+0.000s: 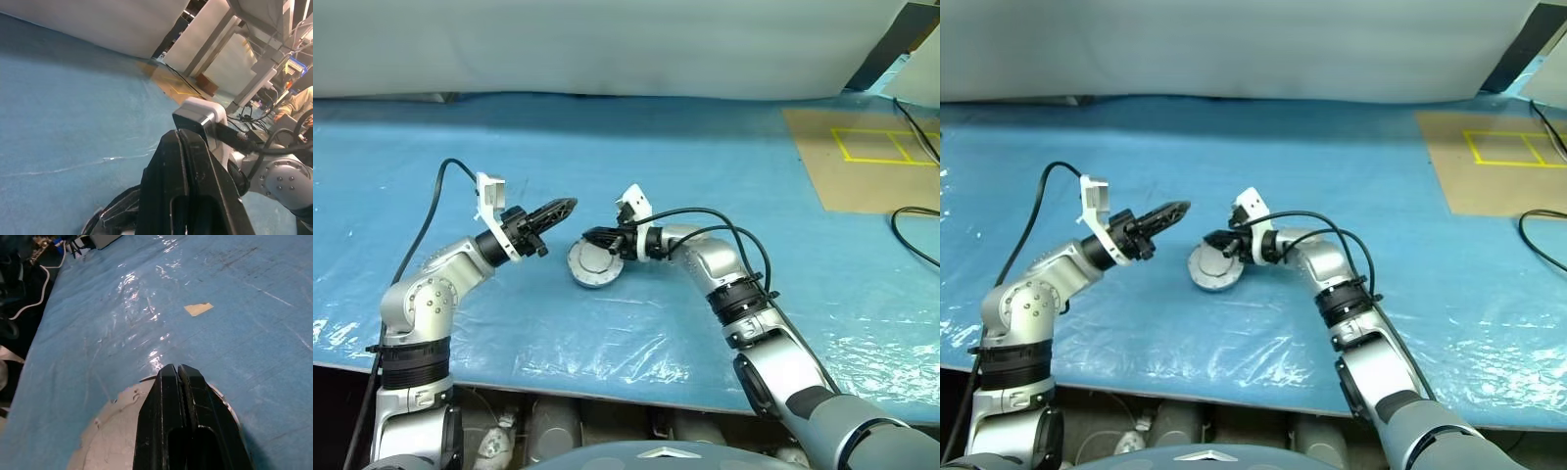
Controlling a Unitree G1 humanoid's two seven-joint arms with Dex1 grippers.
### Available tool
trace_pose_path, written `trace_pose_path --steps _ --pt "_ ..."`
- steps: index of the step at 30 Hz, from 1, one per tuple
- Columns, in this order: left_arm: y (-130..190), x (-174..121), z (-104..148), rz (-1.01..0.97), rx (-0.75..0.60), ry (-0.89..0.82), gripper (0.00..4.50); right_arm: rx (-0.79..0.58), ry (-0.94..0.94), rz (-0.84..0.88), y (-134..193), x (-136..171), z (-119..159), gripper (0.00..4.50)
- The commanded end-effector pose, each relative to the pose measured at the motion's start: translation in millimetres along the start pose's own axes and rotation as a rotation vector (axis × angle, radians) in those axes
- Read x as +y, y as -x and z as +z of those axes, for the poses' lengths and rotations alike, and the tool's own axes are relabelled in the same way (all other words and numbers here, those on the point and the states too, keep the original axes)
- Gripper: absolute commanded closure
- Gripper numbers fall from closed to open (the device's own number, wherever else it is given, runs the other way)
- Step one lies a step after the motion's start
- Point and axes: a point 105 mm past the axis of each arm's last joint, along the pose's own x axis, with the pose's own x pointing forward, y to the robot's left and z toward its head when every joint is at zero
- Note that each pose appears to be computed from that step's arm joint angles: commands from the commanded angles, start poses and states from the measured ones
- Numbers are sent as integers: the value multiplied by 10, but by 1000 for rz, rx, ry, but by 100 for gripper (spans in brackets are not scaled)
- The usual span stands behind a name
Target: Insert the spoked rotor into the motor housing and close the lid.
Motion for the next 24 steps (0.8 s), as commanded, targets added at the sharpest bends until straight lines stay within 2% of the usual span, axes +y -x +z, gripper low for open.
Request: trace_pose_path --steps 1,4,7,8,10,14,21,22,24 --pt "70 -56 65 -21 -6 -17 446 -121 42 131 173 243 440 450" --pt "114 -4 47 -4 1 -13 446 -133 114 161 308 355 566 450" --pt "144 5 38 0 -1 -6 446 -55 216 145 343 404 433 450" --pt "155 4 27 1 -1 -3 449 -33 240 121 344 387 387 431" --pt "186 1 -12 5 8 -1 450 4 273 62 346 305 289 386" --pt "261 5 -73 28 29 -11 450 51 317 20 367 200 157 252" --pt "403 69 -113 97 25 -23 450 27 291 75 319 239 173 18" --pt "423 71 -109 103 22 -22 450 32 293 93 300 267 157 4" --pt "458 63 -104 107 19 -17 450 55 309 111 267 290 105 4"
